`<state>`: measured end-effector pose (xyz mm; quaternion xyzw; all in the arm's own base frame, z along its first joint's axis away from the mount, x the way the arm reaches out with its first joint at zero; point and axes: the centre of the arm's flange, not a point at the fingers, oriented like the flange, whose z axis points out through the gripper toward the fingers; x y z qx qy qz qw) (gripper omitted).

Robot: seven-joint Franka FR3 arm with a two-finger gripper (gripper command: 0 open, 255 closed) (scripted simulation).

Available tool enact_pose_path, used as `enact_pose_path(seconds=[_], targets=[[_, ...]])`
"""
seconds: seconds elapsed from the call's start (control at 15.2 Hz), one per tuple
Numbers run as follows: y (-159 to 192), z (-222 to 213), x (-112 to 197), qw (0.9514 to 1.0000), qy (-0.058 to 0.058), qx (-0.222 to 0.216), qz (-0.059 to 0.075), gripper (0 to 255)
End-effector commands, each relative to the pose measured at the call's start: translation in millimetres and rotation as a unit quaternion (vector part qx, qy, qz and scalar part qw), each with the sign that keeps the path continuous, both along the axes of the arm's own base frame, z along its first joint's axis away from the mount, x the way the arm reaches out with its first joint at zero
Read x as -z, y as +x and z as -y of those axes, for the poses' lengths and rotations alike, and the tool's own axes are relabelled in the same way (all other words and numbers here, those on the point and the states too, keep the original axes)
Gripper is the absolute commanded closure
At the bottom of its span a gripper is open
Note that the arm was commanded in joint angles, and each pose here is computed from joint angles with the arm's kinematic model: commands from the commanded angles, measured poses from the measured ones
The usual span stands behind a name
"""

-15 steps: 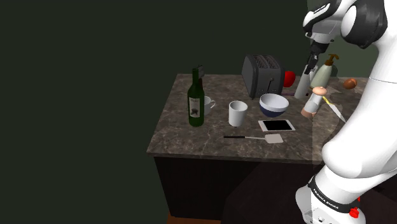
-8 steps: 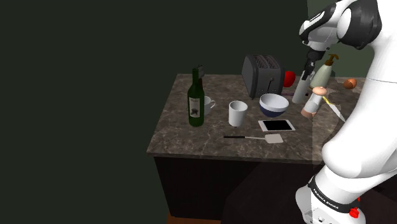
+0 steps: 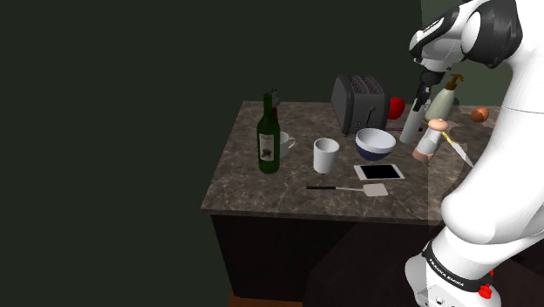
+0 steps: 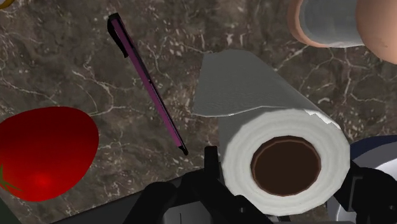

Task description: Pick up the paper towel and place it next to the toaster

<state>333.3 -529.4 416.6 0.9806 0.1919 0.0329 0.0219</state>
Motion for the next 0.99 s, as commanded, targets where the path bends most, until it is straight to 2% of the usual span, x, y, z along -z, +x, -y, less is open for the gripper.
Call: enact_pose_path(seconds=[0.0,0.33,0.59,0.92], targets=[[0,0,0,1.0,0.0,0.0,0.0,0],[0,0,0,1.0,0.0,0.0,0.0,0],[-4,-2,-50,1.0,0.0,0.0,0.0,0],[-4,-2,-50,1.0,0.0,0.0,0.0,0]])
